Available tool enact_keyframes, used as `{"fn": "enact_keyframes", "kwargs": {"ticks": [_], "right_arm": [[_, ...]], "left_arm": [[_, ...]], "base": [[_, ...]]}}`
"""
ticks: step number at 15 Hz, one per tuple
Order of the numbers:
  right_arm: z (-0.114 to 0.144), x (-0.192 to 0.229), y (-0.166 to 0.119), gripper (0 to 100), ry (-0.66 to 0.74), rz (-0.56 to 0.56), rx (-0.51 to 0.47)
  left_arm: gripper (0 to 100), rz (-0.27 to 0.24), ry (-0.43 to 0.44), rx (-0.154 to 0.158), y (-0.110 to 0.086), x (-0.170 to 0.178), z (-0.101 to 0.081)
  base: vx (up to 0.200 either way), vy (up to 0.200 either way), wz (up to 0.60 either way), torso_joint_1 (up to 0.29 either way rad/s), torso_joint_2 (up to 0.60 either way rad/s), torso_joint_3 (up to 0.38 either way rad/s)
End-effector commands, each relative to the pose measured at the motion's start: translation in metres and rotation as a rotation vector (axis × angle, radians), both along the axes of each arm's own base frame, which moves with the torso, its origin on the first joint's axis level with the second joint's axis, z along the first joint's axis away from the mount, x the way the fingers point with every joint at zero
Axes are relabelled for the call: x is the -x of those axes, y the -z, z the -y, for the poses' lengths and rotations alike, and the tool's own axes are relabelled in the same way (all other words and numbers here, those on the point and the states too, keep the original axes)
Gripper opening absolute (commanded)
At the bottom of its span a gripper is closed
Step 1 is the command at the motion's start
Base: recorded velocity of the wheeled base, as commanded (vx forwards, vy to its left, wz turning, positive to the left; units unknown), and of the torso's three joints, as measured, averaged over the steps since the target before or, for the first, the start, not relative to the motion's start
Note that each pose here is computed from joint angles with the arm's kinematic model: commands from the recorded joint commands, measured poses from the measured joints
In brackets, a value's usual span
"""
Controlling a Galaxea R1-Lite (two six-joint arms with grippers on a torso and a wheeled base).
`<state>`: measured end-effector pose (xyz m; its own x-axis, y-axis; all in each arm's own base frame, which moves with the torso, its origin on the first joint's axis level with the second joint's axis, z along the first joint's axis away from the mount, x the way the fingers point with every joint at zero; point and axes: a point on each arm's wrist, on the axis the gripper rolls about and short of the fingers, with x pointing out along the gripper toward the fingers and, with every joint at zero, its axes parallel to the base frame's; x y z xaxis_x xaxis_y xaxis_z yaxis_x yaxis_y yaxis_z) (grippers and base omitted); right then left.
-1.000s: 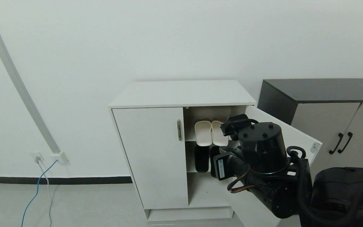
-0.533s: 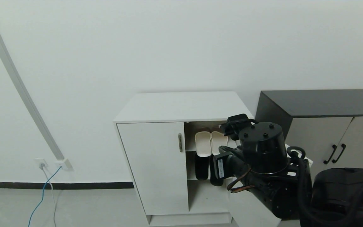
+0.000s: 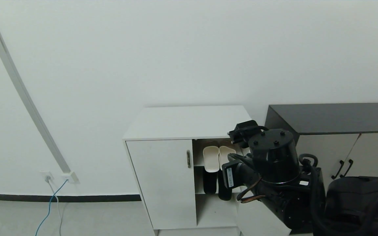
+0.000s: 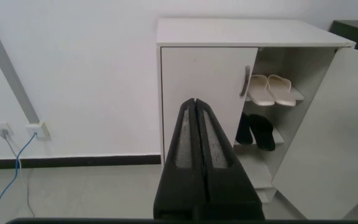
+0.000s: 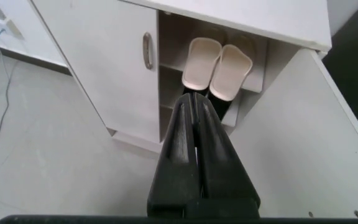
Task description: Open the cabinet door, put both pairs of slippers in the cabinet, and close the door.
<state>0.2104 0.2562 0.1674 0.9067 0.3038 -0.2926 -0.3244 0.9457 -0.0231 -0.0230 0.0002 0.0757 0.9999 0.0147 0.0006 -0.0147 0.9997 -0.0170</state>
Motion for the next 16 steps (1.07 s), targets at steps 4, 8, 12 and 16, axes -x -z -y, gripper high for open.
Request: {"fn": "enact_keyframes", "kwargs": {"ticks": [4,8,12,16], "right_arm": [[0.001,0.0,0.002,0,0.003,-0.005,0.008],[0.002,-0.003,0.005,0,0.01,-0.008,0.015],[0.004,-0.006,0.011,0,0.014,-0.005,0.041],[0.004,-0.007,0.011,0,0.015,0.001,0.039]], "left_arm": [[0,-0.002,-0.001,0.0,0.0,0.0,0.0],[0,-0.002,-0.001,0.0,0.0,0.0,0.0],[0,-0.002,-0.002,0.0,0.0,0.0,0.0],[0,-0.002,-0.001,-0.002,0.0,0.0,0.0]], "base": [[0.0,0.0,-0.45,0.024,0.0,-0.015],[0.0,0.0,-0.6,0.001,0.0,0.002],[0.0,0.0,-0.15,0.004,0.0,-0.001],[-0.05,0.0,0.0,0.001,0.0,-0.001]]}}
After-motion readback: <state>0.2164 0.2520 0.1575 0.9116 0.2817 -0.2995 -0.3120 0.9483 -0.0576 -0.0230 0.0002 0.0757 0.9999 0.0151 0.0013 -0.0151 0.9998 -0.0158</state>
